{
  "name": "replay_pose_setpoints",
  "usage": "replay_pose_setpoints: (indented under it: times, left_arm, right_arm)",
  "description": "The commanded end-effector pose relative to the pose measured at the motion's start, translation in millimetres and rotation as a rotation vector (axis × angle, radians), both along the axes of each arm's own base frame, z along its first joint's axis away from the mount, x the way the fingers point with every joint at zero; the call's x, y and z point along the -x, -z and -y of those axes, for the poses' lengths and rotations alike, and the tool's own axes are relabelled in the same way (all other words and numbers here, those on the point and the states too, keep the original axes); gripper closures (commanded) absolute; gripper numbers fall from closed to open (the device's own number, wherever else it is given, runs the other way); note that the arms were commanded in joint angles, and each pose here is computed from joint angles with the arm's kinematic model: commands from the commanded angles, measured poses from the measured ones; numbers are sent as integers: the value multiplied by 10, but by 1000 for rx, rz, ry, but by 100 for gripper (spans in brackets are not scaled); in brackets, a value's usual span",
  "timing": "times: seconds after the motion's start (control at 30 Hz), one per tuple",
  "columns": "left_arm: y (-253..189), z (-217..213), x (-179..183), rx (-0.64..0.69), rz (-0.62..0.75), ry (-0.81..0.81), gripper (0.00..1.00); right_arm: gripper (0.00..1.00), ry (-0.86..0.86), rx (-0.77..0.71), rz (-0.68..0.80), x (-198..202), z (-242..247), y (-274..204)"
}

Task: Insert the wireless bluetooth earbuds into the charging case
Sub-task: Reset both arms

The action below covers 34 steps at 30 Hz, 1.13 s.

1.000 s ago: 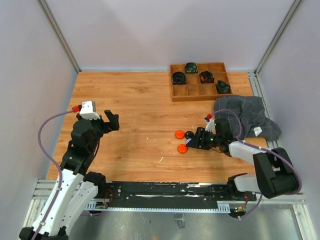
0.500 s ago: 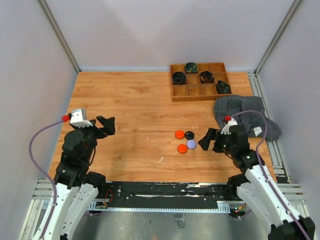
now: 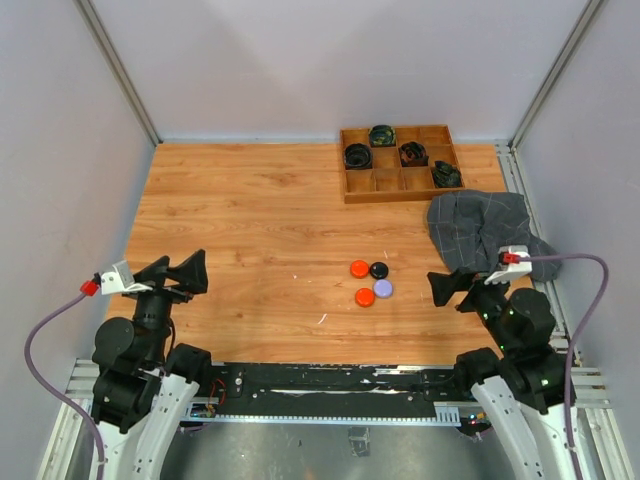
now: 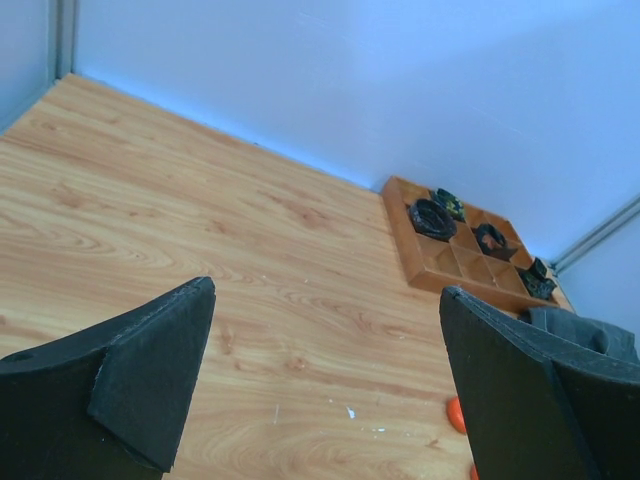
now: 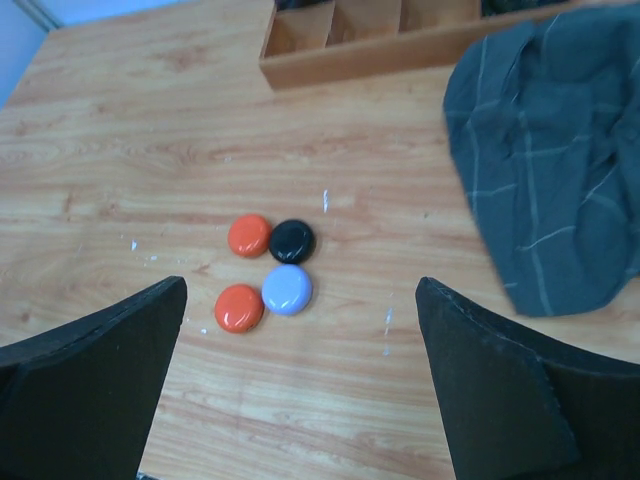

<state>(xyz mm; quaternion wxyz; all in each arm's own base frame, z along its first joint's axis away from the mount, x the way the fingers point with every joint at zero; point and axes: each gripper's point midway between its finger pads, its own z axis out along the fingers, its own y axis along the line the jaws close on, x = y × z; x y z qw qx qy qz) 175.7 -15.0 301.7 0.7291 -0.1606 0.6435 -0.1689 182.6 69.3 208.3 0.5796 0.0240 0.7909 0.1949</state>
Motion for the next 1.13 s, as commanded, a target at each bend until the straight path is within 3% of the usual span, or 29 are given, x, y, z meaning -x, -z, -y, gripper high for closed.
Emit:
replay_pose_setpoints:
  times: [0.0,0.2,1.1]
  left_arm:
    - [45,-120,23,25,-10,-65,1]
    - [167,23,-55,17,-24,2,1]
    - [75,-8,-1,25,-10,-7,1]
  right_arm:
    - [2,102,140,76,88,324,-274]
    - [1,175,219,109,95,515,-323]
    - [2,153,232,67,47,474,-234]
